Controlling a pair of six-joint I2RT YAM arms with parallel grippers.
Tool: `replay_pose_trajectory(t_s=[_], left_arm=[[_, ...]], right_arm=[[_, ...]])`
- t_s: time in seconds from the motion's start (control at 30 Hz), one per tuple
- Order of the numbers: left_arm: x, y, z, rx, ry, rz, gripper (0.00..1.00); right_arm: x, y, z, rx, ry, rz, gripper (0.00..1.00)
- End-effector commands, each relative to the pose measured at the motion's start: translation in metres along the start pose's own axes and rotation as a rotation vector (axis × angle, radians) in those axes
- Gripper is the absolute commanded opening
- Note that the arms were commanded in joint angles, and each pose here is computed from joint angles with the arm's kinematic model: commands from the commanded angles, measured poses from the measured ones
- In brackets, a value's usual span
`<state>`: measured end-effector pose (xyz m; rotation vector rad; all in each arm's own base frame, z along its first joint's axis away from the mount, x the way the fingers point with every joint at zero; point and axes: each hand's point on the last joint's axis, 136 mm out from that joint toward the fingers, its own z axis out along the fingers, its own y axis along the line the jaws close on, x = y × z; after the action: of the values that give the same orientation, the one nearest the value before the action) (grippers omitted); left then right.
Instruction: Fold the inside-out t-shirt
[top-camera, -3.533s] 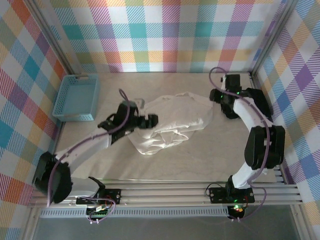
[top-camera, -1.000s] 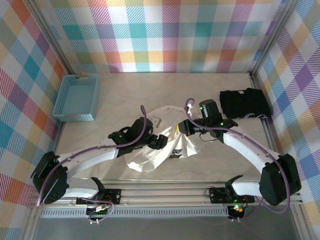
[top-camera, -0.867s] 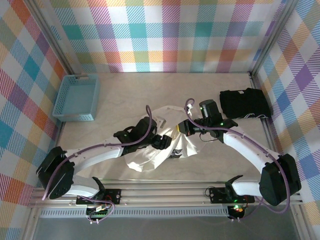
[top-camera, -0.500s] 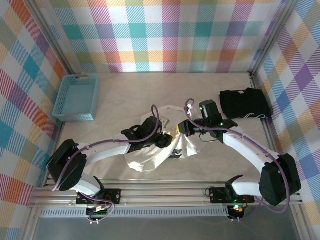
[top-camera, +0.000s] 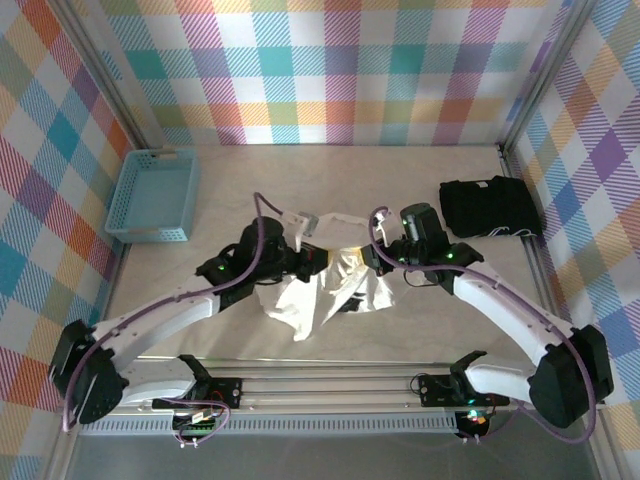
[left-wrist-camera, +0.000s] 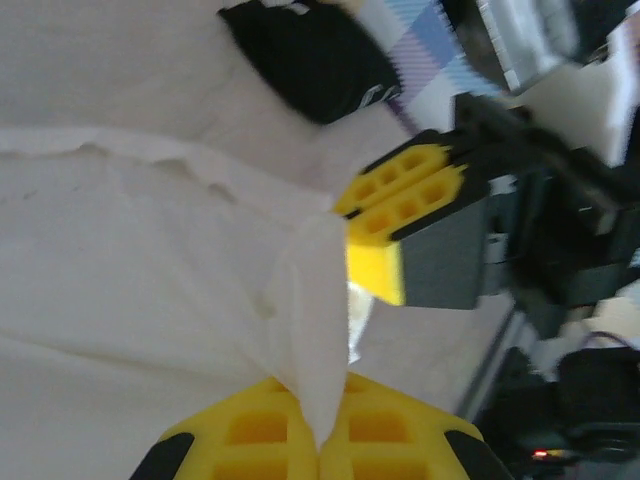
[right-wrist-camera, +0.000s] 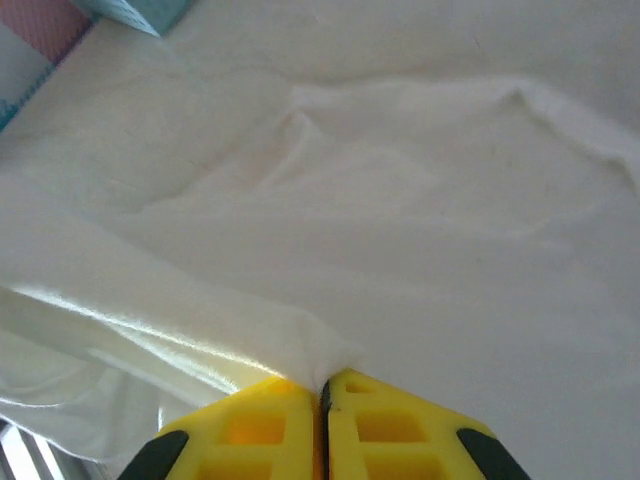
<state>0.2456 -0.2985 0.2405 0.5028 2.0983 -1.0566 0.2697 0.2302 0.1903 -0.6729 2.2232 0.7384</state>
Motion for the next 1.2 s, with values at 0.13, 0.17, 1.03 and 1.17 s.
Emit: replay_pose_trajectory(t_s=[0.13, 0.17, 1.03, 1.17], left_arm=[[-0.015, -0.009, -0.022, 0.038, -0.036, -0.043, 0.0], [-0.016, -0.006, -0.022, 0.032, -0.039, -0.046, 0.0], [-0.029, 0.047, -0.044, -0.247, -0.146, -0.11, 0.0], [-0.031, 0.083, -0.049, -0.39, -0.181, -0.163, 0.0]], right_arm=[[-0.006, -0.009, -0.004, 0.098, -0.041, -0.024, 0.29], [-0.004, -0.006, -0.006, 0.094, -0.045, -0.032, 0.33], [0.03, 0.078, 0.025, -0.282, -0.011, -0.053, 0.03], [0.021, 0.102, 0.009, -0.439, -0.071, -0.092, 0.0]])
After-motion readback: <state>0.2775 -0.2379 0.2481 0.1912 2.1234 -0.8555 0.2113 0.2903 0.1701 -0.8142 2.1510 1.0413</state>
